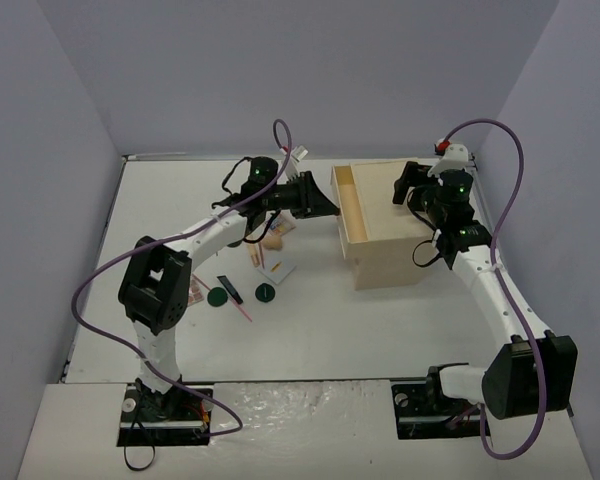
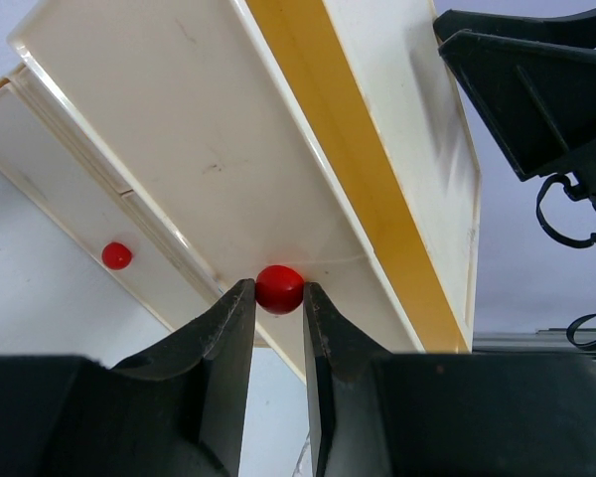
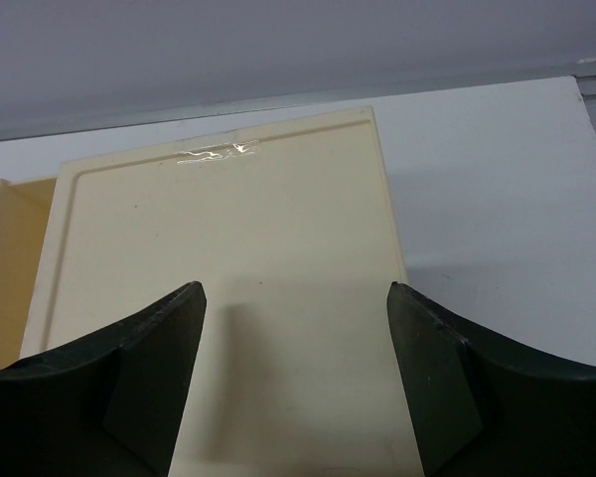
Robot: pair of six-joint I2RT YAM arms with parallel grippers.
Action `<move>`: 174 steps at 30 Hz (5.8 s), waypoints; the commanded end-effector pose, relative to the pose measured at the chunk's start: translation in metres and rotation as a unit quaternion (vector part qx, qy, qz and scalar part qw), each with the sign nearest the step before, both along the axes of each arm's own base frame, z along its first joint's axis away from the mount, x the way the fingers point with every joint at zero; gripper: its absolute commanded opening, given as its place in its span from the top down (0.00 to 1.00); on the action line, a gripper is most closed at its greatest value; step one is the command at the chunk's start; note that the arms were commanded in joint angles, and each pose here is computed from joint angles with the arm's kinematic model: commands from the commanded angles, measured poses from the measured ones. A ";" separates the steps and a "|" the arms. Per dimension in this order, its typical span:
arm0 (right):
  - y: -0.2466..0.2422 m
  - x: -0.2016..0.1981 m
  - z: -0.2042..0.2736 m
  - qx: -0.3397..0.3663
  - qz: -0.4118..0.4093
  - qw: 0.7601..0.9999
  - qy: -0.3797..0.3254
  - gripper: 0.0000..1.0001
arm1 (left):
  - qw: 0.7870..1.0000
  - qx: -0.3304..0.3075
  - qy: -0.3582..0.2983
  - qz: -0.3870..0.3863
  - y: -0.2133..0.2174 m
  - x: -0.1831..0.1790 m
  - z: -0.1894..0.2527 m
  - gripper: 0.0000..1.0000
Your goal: Organize the makeup
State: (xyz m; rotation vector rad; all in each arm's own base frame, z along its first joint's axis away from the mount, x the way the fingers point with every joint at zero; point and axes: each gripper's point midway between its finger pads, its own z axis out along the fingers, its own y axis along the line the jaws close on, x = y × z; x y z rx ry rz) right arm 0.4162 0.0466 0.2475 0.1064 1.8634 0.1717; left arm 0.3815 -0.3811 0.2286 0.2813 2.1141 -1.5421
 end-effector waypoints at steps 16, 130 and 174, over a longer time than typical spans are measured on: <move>-0.039 -0.017 -0.050 -0.019 -0.080 0.993 0.088 0.28 | 0.999 0.025 -0.045 0.015 0.054 0.012 0.040 1.00; 0.239 -0.037 0.086 -0.053 0.054 0.996 -0.039 1.00 | 0.688 0.469 -0.150 0.534 0.404 -0.099 0.045 0.03; 0.361 -0.107 0.000 -0.100 0.383 0.918 0.028 0.46 | 0.673 0.457 -0.154 0.560 0.416 -0.109 0.055 0.03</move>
